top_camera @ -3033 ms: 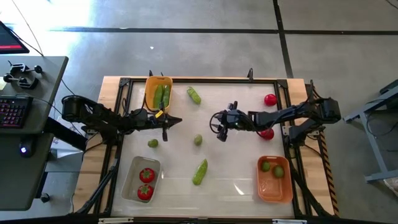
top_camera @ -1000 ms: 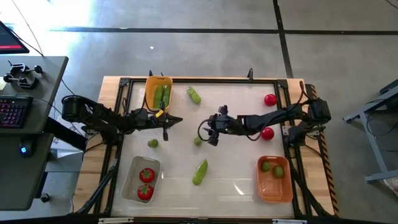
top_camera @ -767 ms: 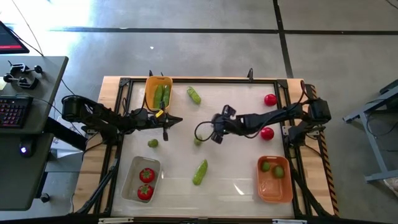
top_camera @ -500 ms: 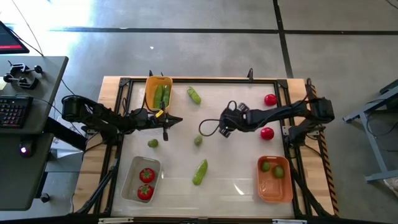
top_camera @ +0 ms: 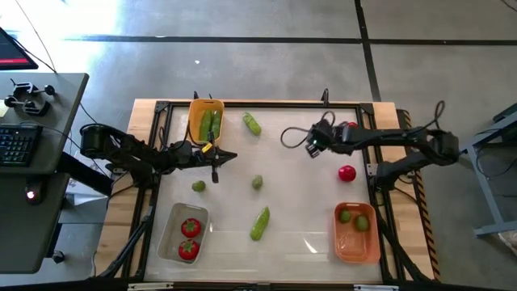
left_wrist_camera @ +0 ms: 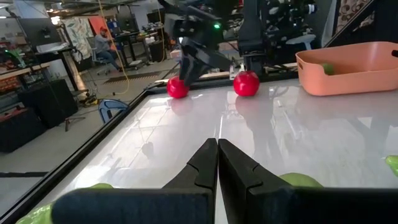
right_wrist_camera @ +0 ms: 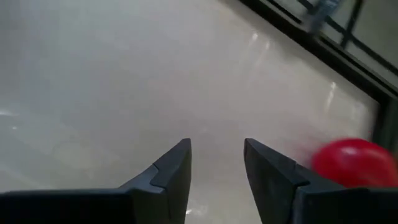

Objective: Sort produce into baskets
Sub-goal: Put the top tomato into the gray bin

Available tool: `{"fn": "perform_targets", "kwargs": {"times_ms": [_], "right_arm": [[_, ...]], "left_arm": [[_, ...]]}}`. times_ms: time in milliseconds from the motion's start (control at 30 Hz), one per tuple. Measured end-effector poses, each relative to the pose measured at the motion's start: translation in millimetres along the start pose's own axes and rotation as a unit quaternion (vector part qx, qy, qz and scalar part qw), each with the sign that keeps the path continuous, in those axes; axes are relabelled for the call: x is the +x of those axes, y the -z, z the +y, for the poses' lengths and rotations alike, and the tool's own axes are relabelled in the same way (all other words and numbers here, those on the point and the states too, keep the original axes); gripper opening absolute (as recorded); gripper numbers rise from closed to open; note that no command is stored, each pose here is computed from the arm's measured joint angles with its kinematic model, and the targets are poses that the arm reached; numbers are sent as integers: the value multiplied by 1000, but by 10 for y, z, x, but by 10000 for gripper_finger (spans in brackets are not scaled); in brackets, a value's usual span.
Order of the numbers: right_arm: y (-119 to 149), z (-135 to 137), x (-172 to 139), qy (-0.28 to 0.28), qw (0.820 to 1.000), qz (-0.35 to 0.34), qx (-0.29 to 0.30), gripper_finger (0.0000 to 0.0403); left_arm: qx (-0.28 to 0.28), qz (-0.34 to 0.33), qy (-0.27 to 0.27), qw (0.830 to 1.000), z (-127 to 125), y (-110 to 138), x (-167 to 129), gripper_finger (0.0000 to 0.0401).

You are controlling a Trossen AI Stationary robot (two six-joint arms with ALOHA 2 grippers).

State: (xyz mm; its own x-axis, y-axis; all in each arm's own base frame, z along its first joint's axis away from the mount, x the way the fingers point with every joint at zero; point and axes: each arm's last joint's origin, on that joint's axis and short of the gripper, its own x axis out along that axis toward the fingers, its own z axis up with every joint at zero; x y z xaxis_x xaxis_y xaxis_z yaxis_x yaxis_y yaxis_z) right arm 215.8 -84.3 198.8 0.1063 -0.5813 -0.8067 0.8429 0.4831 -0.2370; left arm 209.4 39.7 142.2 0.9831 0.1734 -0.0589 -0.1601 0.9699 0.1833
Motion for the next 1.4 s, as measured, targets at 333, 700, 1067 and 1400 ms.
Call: {"fn": "perform_targets", "kwargs": {"times_ms": [333,700,1067,1400], "right_arm": [[-32,-503,129,60,992,92,61,138],[-67,-841,265,90,978,136,129,202],[-108,-1119,403,121,966,145,175,292],[-139,-1091,441,125,959,127,220,294]], "left_arm": [[0,0,0,1000,0,0,0,0],[0,-2,0,1000,4,-22,27,0],[0,-1,0,1000,3,-21,28,0],[0,6,2,1000,1,-6,29,0]]}}
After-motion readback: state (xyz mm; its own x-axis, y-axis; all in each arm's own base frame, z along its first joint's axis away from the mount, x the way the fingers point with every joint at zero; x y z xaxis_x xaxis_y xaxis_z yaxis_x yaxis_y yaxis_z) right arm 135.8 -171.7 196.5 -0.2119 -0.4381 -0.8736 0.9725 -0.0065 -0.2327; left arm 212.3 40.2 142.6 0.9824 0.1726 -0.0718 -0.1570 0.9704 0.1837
